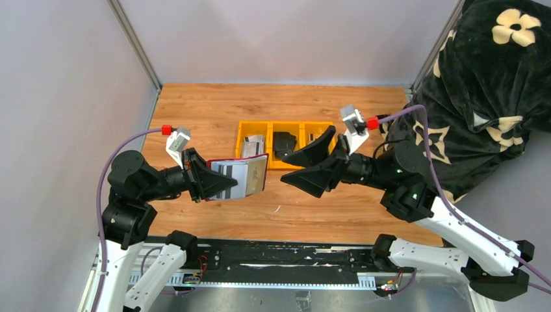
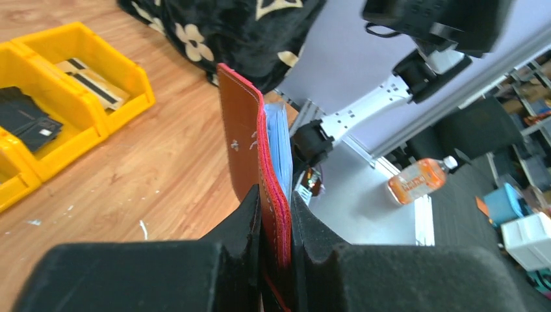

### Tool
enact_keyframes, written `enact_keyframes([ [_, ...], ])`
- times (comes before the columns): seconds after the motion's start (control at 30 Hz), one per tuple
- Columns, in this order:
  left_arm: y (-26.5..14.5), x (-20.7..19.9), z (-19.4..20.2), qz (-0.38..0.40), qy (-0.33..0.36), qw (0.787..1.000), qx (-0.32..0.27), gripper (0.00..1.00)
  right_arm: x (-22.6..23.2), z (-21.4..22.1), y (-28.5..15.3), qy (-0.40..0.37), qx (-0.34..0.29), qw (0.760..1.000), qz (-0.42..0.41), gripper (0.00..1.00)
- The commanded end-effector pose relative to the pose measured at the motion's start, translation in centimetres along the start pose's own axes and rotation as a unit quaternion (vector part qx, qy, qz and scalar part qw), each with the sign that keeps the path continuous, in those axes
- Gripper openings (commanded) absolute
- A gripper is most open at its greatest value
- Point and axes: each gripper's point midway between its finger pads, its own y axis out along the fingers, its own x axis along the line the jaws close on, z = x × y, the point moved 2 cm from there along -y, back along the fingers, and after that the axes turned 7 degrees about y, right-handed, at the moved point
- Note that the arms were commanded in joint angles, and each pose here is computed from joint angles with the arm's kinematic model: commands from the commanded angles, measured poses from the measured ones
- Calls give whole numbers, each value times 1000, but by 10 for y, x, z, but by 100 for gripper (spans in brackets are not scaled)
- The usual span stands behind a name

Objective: Take the credit cards out of the card holder
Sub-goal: Remove the credit card from the card holder.

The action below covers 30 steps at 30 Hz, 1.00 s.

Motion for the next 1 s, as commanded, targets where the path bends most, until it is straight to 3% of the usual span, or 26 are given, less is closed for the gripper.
enact_keyframes([
  [0.0,-1,8,-12,-37,34,998,-27,0,-2,9,6,34,0,999,-21,60],
  [0.23,-2,-6,-15,-5,34,999,-27,0,-10,44,38,116,43,988,-92,57],
  [0.6,-5,-25,-15,45,32,998,-22,0,-12,56,47,146,41,981,-121,57],
  [0.97,-4,-29,-16,63,20,998,-25,5,-12,56,64,191,3,966,-177,41],
])
